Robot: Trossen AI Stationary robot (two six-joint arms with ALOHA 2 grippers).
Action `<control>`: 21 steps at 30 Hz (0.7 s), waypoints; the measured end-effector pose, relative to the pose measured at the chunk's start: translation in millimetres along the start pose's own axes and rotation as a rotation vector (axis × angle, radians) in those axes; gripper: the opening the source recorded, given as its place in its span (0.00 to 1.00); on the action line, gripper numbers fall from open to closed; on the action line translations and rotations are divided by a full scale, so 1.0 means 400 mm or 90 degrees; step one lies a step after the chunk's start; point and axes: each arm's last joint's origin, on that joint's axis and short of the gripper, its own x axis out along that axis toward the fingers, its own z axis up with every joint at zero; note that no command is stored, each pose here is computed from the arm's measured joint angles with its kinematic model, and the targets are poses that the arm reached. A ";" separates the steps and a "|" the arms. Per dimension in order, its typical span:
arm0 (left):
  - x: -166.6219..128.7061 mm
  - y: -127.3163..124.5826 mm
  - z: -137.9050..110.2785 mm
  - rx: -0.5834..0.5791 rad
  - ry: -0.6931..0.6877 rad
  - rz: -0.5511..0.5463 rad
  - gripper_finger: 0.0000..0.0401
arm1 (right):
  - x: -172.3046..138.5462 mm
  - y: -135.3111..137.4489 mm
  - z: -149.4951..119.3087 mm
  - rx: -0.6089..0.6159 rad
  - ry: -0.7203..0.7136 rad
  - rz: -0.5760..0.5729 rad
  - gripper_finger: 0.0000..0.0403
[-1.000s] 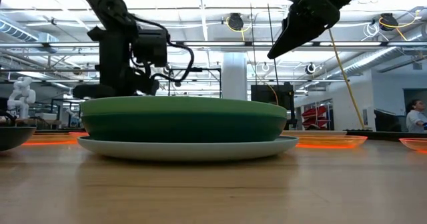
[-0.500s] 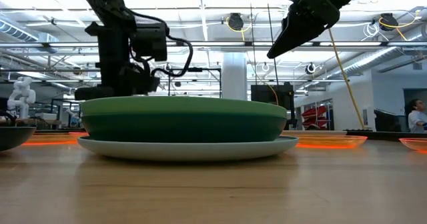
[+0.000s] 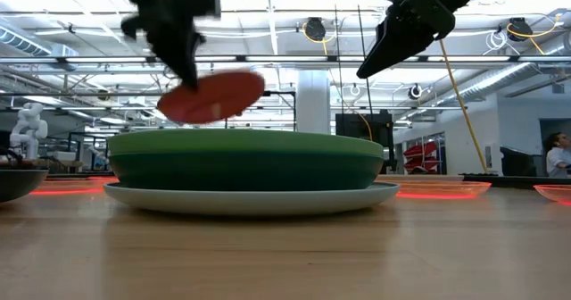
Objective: Stack plastic plates
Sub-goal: Stack the brown plate on the green plate
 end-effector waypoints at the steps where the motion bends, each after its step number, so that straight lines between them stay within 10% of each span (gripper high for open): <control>1: -0.017 -0.017 0.016 0.000 -0.021 -0.011 0.02 | 0.000 0.000 0.000 -0.002 0.000 0.000 0.39; 11: -0.067 -0.244 0.103 -0.008 -0.166 -0.150 0.02 | -0.013 -0.005 0.001 -0.003 -0.007 0.001 0.39; 21: 0.044 -0.395 0.106 -0.002 -0.093 -0.136 0.02 | -0.023 -0.009 0.006 0.002 -0.020 0.004 0.39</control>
